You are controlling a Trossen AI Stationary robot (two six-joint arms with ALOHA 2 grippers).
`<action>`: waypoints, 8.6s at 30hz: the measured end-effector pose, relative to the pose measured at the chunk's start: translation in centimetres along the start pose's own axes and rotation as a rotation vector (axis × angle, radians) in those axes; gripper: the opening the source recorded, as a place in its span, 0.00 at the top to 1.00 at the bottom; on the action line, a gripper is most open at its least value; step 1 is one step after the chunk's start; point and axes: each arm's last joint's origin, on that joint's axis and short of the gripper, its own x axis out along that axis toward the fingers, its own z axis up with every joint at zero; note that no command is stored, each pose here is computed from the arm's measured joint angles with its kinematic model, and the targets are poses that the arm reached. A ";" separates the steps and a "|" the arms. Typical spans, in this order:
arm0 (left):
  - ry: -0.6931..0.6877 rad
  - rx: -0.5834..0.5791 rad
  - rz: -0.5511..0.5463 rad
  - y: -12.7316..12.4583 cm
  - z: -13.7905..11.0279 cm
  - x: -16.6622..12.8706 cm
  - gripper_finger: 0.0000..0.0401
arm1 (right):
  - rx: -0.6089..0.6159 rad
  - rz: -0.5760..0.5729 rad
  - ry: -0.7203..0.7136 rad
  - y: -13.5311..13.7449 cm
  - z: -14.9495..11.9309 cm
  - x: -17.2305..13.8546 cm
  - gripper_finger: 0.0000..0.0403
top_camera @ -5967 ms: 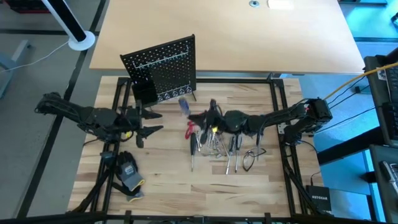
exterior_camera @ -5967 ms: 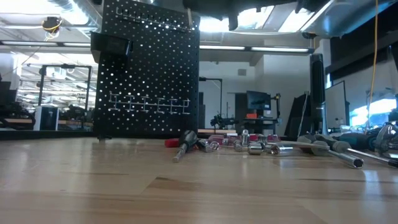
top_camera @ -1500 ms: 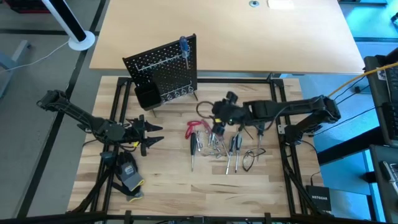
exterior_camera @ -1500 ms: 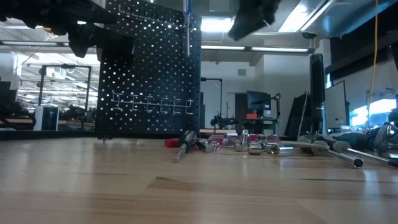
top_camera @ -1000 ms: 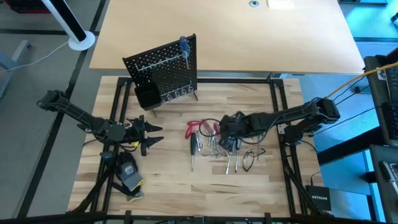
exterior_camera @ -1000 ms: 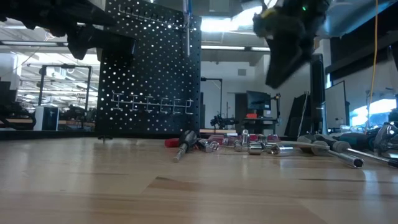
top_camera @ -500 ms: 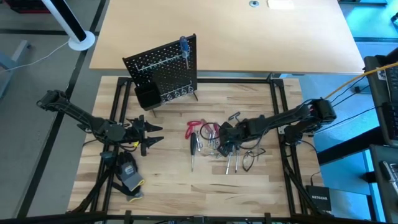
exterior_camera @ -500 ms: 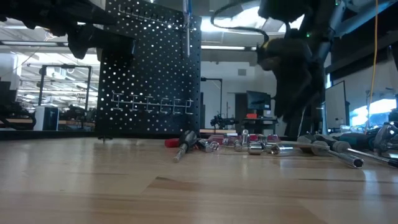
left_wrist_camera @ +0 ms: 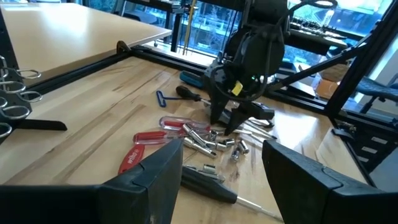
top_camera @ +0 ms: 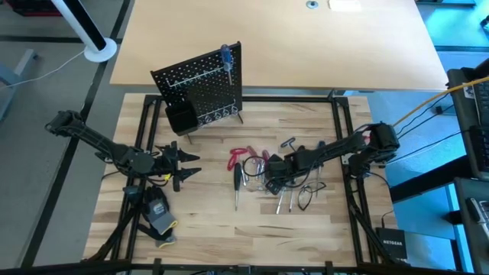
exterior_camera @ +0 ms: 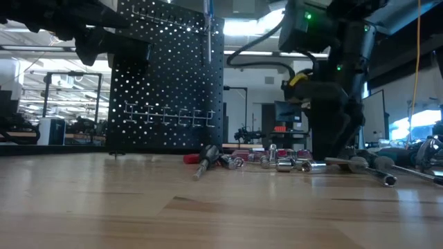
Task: Hang tools onto peg board
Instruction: Hang the red screwdriver onto the peg board
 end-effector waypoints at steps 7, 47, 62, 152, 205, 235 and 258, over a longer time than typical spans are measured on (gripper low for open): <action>0.001 0.001 0.001 0.0 0.0 0.0 0.48 | -0.002 -0.014 0.015 0.0 -0.1 0.6 0.55; 0.001 0.000 0.000 0.0 0.0 0.0 0.48 | -0.062 -0.075 0.066 0.3 0.3 -0.6 0.85; 0.001 0.000 0.000 0.0 0.0 0.0 0.48 | -0.102 -0.095 0.147 -0.2 -0.2 -0.7 0.71; 0.003 -0.009 0.004 -0.1 -0.2 0.3 0.48 | -0.175 0.131 -1.542 -2.2 23.6 -11.5 0.95; 0.001 0.006 0.004 -0.1 -0.2 0.3 0.48 | -0.136 0.120 -1.549 -3.5 24.2 -11.5 0.95; -0.004 0.023 0.017 -0.1 -0.2 0.3 0.48 | -0.156 0.113 -1.557 -2.3 23.6 -11.5 0.95; -0.009 0.027 0.028 -0.1 -0.1 0.3 0.48 | -0.144 0.098 -1.580 -2.9 24.0 -11.4 0.95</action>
